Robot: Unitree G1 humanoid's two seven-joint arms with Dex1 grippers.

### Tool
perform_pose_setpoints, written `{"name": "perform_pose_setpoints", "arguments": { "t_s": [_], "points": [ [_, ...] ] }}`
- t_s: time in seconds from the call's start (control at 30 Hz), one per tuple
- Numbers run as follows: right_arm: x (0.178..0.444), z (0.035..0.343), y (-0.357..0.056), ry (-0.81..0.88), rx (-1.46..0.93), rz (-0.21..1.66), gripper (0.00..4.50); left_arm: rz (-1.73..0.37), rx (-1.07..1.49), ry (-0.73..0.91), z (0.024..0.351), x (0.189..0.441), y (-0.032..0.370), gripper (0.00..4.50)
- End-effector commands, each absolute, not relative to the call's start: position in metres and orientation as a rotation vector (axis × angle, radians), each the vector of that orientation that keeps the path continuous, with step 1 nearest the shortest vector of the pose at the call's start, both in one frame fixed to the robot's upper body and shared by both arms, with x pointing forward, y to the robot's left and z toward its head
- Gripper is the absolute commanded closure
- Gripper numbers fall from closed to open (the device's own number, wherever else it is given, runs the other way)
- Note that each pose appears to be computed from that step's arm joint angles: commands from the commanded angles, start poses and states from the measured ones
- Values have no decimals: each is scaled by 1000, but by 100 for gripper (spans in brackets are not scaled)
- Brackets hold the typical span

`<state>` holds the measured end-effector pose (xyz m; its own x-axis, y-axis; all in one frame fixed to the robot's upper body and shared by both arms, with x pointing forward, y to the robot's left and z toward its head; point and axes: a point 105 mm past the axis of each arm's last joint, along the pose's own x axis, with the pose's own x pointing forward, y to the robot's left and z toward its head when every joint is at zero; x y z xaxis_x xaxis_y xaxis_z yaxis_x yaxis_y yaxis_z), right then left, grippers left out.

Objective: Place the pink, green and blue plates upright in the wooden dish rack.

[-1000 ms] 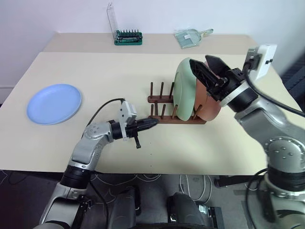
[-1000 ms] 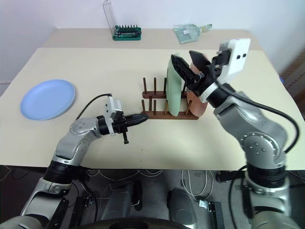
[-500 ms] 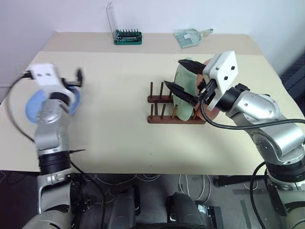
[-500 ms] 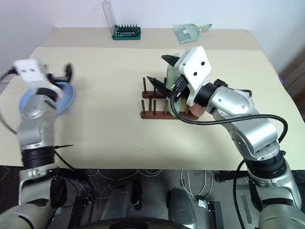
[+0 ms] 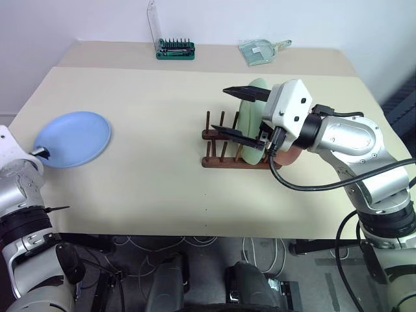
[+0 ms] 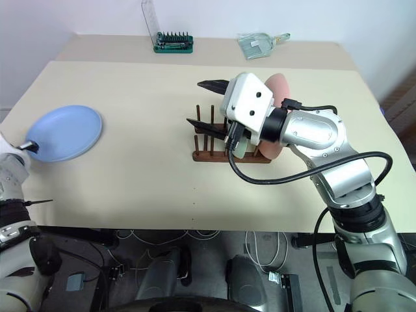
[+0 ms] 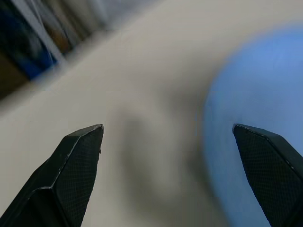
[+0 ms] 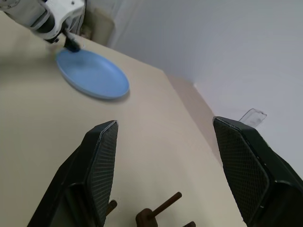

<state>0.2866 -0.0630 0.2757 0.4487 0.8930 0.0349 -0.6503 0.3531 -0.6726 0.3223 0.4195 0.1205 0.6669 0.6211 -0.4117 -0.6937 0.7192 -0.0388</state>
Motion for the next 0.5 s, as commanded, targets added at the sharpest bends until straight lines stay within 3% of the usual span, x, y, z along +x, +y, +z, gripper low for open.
{"name": "perform_pose_setpoints", "arguments": {
  "t_s": [0.03,0.17,0.33,0.5],
  "points": [
    [278,280,-57,-485,-656,1055,124,691,-290,391,123,329,411,25],
    [277,277,-56,-479,-651,1054,124,670,-356,363,123,335,405,185],
    [278,271,-57,-464,-648,1046,124,660,-355,338,125,341,398,446],
    [283,265,-59,-442,-665,1019,124,560,-332,289,132,355,374,446]
  ]
}}
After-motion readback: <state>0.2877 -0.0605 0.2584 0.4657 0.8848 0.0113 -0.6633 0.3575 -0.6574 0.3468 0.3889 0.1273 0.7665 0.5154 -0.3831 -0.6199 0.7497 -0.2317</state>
